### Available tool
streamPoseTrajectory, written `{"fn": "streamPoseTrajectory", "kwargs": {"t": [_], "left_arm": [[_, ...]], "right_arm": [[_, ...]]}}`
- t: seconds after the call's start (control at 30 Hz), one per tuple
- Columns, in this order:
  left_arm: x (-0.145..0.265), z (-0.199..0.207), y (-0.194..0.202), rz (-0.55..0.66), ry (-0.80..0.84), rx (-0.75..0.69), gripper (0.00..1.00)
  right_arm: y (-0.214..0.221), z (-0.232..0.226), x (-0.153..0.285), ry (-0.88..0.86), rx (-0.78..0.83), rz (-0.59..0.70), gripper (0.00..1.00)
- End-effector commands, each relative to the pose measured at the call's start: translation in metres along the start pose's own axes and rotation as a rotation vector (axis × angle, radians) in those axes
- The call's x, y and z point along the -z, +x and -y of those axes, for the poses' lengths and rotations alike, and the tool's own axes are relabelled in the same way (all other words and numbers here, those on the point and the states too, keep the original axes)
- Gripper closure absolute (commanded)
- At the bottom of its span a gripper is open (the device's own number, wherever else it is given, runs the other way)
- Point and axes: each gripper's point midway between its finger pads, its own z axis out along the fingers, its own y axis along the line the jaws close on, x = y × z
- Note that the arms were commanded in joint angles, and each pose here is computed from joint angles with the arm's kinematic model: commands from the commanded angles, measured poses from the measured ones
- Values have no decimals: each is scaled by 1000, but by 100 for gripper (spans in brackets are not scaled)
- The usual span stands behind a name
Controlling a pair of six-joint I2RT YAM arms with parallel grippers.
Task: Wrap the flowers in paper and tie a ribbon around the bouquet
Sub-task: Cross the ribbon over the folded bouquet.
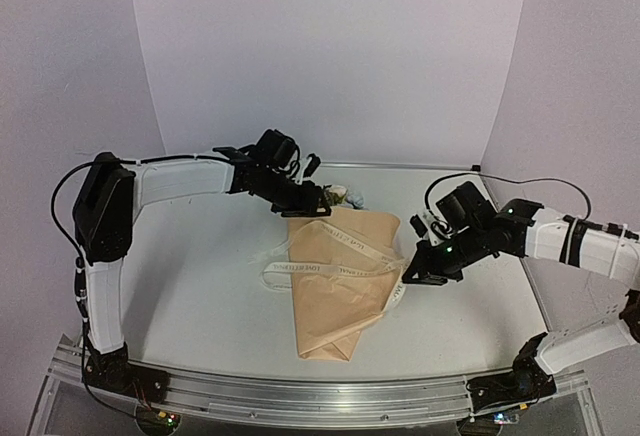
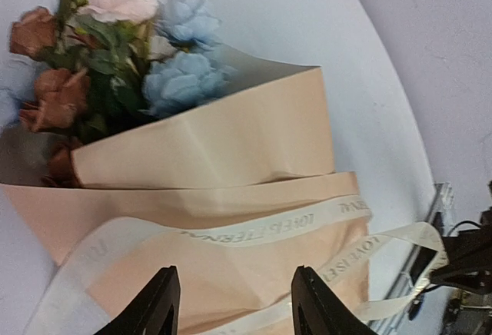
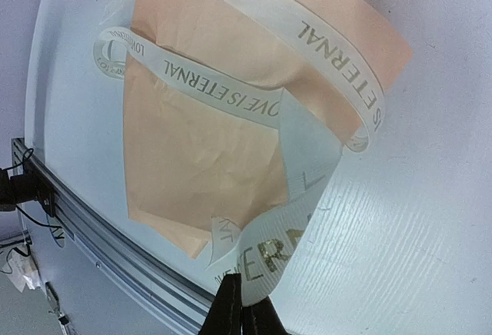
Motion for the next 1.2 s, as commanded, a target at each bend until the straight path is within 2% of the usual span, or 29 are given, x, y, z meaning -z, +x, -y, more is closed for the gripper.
{"fn": "streamPoseTrajectory", "kwargs": {"t": [0.0,0.17,0.37,0.7,0.77,0.93,1.07,1.17], "left_arm": [[11,-41,2,-60,-274,-223,46],[6,-47,6,-98,-283,-316,43],[-12,-57,17,-159,-273,-352,43],[-23,-70,3,-105,-311,-361,48],[-24,-71,2,-98,-312,-362,53],[-12,-70,-4,-55,-340,-353,87],[17,-74,-15,25,-430,-317,100],[45,-75,-19,81,-490,-277,100]], "right_arm": [[5,0,14,28,36,-14,100],[6,0,13,28,37,-20,100],[2,-4,15,21,43,-13,100],[2,-2,17,30,42,-4,100],[1,-2,18,30,43,0,100],[-5,-3,24,48,57,16,100],[-8,-4,32,73,83,14,100],[-8,-4,40,94,100,4,100]]}}
